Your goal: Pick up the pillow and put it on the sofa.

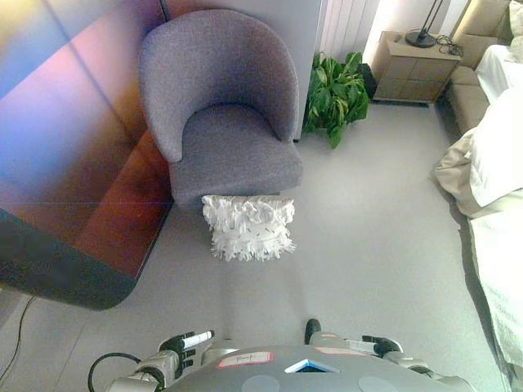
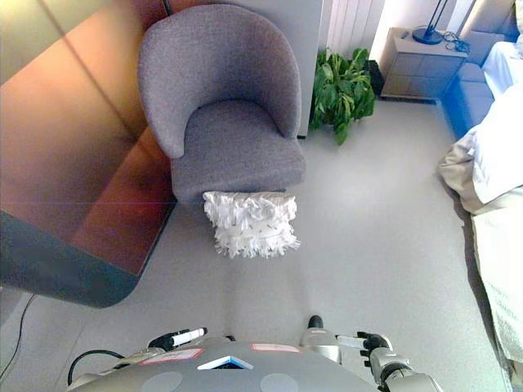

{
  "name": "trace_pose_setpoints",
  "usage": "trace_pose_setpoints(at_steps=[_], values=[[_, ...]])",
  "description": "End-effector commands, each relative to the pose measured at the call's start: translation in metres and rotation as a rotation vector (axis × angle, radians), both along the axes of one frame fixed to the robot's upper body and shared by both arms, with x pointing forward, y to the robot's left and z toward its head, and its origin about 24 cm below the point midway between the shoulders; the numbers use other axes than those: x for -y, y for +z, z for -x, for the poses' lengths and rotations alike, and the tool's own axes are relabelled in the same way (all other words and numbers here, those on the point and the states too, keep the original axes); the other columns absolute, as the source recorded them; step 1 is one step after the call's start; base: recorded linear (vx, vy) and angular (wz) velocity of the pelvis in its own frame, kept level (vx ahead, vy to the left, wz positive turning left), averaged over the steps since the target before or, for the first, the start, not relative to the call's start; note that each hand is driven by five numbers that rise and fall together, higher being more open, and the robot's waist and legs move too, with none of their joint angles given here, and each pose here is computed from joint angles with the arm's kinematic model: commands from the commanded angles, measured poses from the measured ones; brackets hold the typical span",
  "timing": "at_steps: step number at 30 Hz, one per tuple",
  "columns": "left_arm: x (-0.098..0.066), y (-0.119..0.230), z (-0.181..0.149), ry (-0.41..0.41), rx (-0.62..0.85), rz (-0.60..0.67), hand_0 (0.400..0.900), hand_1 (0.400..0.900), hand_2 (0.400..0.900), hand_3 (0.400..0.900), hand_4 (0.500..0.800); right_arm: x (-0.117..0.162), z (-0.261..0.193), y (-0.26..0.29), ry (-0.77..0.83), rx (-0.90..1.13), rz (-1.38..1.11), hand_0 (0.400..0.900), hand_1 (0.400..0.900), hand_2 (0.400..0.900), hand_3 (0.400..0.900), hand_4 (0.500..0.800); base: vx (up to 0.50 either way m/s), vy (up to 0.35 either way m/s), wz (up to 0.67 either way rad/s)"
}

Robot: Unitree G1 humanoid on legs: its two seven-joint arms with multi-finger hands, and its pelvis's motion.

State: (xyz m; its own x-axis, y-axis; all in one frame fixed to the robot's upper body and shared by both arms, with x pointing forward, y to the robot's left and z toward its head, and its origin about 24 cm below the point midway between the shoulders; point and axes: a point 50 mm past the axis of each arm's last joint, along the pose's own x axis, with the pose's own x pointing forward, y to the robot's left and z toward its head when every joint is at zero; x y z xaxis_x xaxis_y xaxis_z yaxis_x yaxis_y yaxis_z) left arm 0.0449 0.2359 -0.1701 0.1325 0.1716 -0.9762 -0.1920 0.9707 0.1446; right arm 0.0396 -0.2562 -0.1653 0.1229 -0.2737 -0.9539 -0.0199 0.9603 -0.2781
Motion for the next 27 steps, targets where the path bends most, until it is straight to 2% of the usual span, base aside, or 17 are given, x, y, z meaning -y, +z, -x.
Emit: trace_pose_setpoints(at_steps=[1,14,19,27], values=[[-0.013,0.006,-0.024,-0.019,0.059,-0.050,0.900,0.900,0.900,0.900,0.800,0.004,-0.024,0.004,-0.010,0.061,0.036,0.900,0.900,0.900,0.900,0.800,0.015,-0.033,-0.01],[-0.017,0.008,-0.028,-0.052,0.050,-0.063,0.900,0.900,0.900,0.900,0.800,0.006,-0.024,0.004,0.026,0.038,0.073,0.900,0.900,0.900,0.900,0.800,0.007,-0.063,0.05],[-0.019,0.011,-0.039,-0.019,0.095,-0.070,0.900,0.900,0.900,0.900,0.800,0.011,-0.033,0.007,0.050,0.033,0.080,0.900,0.900,0.900,0.900,0.800,-0.021,-0.152,-0.03],[-0.020,0.006,-0.011,0.036,0.057,-0.053,0.900,0.900,0.900,0.900,0.800,0.026,-0.027,0.011,0.055,0.036,0.102,0.900,0.900,0.900,0.900,0.800,0.294,-0.025,-0.43]])
